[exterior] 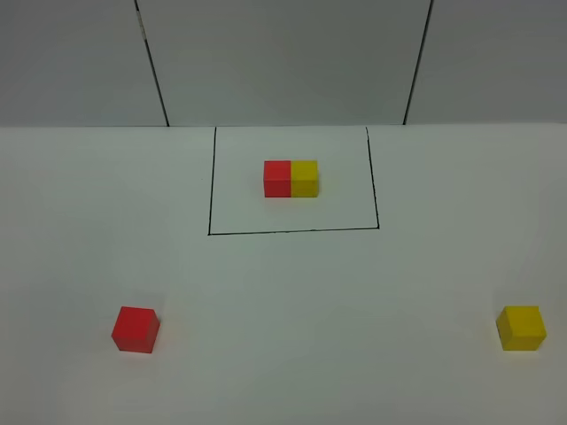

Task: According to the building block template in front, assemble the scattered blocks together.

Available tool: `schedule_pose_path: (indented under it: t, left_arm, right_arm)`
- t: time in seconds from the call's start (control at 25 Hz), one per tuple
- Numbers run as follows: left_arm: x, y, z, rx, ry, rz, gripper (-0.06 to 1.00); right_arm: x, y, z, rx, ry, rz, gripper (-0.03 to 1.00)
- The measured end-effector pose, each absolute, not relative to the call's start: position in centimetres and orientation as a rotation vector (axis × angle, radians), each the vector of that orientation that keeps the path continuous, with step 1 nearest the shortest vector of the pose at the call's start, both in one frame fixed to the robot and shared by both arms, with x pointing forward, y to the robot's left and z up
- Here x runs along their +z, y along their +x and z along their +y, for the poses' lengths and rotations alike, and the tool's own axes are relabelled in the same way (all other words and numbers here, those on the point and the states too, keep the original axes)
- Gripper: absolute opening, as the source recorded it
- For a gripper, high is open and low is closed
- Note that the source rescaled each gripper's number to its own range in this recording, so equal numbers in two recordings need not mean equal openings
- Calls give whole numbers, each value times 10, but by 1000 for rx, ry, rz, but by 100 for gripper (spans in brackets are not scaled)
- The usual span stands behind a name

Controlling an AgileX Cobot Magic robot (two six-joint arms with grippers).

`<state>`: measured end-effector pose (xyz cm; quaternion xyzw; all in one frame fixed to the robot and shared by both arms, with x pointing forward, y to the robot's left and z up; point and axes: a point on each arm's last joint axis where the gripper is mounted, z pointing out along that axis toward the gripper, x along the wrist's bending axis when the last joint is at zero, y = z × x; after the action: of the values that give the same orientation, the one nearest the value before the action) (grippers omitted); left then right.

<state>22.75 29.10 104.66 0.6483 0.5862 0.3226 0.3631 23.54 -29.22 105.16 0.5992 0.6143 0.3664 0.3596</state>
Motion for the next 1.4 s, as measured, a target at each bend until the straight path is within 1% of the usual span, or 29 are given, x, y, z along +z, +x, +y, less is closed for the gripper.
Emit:
schedule_pose_path:
  t: [1.4]
  left_arm:
    - [1047,228,291,831,1668,1508,66]
  right_arm:
    - [1052,235,-292,945,1545,1584,60]
